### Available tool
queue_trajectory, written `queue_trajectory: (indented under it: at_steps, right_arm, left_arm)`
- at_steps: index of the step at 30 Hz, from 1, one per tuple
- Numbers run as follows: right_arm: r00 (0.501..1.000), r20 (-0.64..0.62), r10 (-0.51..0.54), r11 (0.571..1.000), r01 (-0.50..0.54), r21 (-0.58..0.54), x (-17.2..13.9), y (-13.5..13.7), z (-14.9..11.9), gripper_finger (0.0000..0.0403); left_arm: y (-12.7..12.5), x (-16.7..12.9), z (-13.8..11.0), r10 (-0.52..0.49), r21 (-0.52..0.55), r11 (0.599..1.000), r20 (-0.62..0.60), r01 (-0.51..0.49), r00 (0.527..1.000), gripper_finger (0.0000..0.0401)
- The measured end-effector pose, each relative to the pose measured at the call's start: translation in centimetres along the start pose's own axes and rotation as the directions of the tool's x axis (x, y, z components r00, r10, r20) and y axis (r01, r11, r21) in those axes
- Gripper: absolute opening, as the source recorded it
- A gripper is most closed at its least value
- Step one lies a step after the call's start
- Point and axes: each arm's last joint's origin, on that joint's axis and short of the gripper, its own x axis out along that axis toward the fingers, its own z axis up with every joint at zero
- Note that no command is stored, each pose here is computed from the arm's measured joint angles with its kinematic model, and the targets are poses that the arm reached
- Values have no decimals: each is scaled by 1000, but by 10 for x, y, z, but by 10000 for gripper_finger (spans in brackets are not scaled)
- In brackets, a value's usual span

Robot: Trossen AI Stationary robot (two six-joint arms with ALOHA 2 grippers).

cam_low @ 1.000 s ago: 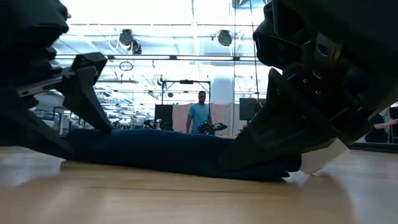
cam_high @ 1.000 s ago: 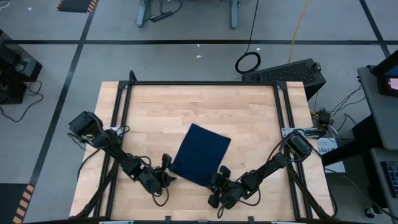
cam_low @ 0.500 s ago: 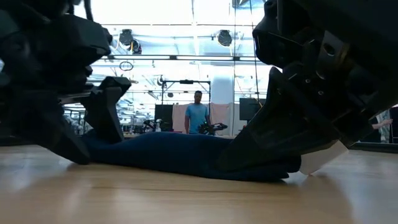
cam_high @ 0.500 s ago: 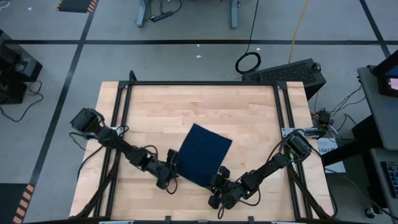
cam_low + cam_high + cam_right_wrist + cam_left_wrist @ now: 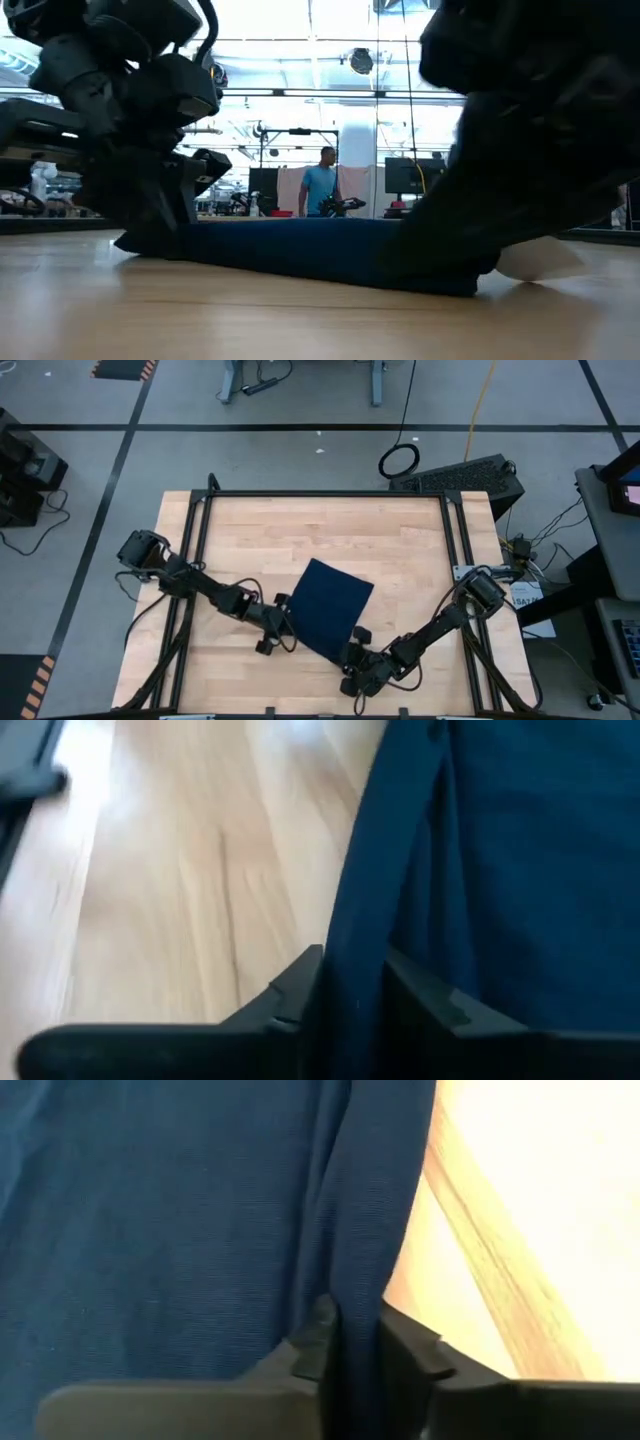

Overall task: Roll towel
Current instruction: Roll the dark blue towel

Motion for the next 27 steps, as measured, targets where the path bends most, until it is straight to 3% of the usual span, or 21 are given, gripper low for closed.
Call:
queue_trajectory:
  at_steps: [6, 12, 16, 20, 27]
  right_arm:
    - [999, -17, 32, 965, -35, -260, -38, 12, 11, 143]
    - [997, 72, 37, 878, 2, -479, -65, 30, -4, 188]
    - [990, 141, 26, 837, 56, -545, -66, 39, -24, 210]
    - [977, 214, -9, 806, 134, -577, -57, 41, -35, 223]
    - [963, 257, -76, 758, 224, -613, -31, 32, -39, 218]
  left_arm:
    - [5, -1, 2, -68, -113, 991, 12, 69, 998, 15]
    - [10, -2, 8, -154, -307, 939, 23, 154, 988, 25]
    - [13, -2, 8, -224, -420, 882, 27, 214, 974, 27]
    - [19, -3, 8, -277, -543, 801, 40, 254, 960, 27]
    - [23, -4, 10, -362, -620, 715, 69, 324, 930, 28]
